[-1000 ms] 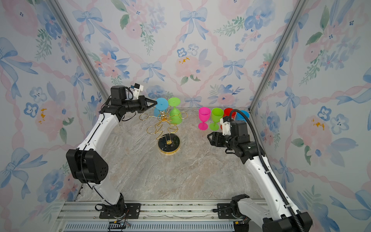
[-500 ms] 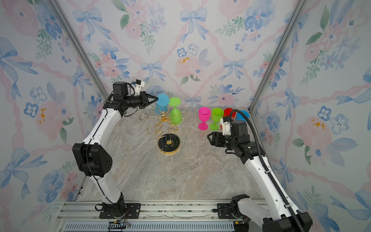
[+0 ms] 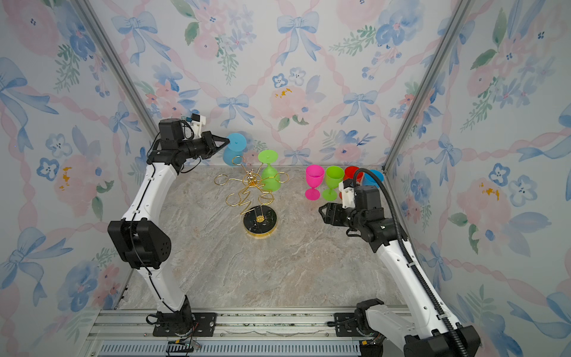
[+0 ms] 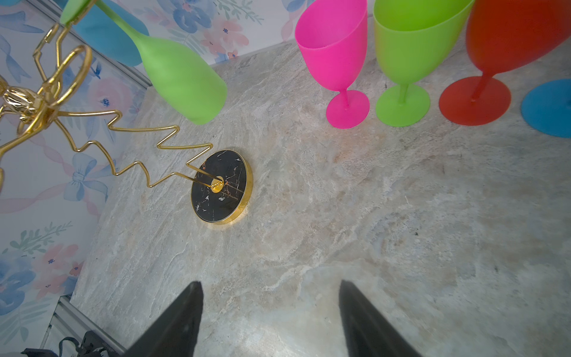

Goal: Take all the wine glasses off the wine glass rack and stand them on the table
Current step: 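Pull the light-blue glass off its rack hook toward the robot with the left gripper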

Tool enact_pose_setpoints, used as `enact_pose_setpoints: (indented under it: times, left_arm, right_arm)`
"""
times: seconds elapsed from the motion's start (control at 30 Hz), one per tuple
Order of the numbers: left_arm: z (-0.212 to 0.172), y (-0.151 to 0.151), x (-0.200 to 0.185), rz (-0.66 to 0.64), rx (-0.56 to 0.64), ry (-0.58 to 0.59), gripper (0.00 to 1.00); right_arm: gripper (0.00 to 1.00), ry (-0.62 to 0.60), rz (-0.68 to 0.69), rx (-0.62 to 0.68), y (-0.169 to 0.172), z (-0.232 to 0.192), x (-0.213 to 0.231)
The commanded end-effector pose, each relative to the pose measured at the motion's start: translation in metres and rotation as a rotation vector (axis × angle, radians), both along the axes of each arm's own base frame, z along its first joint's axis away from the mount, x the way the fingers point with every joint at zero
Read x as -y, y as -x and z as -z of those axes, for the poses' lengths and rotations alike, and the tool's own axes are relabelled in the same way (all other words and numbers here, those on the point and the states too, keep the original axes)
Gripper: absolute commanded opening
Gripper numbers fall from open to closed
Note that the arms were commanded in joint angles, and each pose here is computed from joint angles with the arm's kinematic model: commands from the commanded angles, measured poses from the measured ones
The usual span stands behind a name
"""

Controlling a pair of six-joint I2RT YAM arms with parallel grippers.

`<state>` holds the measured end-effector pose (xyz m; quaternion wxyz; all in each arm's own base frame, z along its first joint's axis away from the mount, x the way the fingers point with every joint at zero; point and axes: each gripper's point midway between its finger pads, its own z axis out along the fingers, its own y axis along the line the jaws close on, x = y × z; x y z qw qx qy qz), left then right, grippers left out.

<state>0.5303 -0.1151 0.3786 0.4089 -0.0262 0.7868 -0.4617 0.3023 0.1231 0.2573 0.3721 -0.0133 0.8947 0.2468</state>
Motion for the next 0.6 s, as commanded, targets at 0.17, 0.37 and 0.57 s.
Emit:
enact_pose_setpoints:
  times: [0.17, 0.37, 0.57]
  left_arm:
    - [-0.009, 0.004, -0.051, -0.169, 0.031, -0.049, 0.0]
    - [0.006, 0.03, -0.092, -0.314, 0.001, -0.106, 0.0]
    - [0.024, 0.066, -0.12, -0.388, -0.01, -0.172, 0.0]
  right_arm:
    - [0.72, -0.033, -0.001, -0.001, -0.001, 0.001, -0.004]
    - [0.72, -0.043, -0.016, -0.002, -0.003, -0.001, -0.01]
    - [0.72, -0.041, -0.03, -0.007, -0.004, 0.001, -0.016]
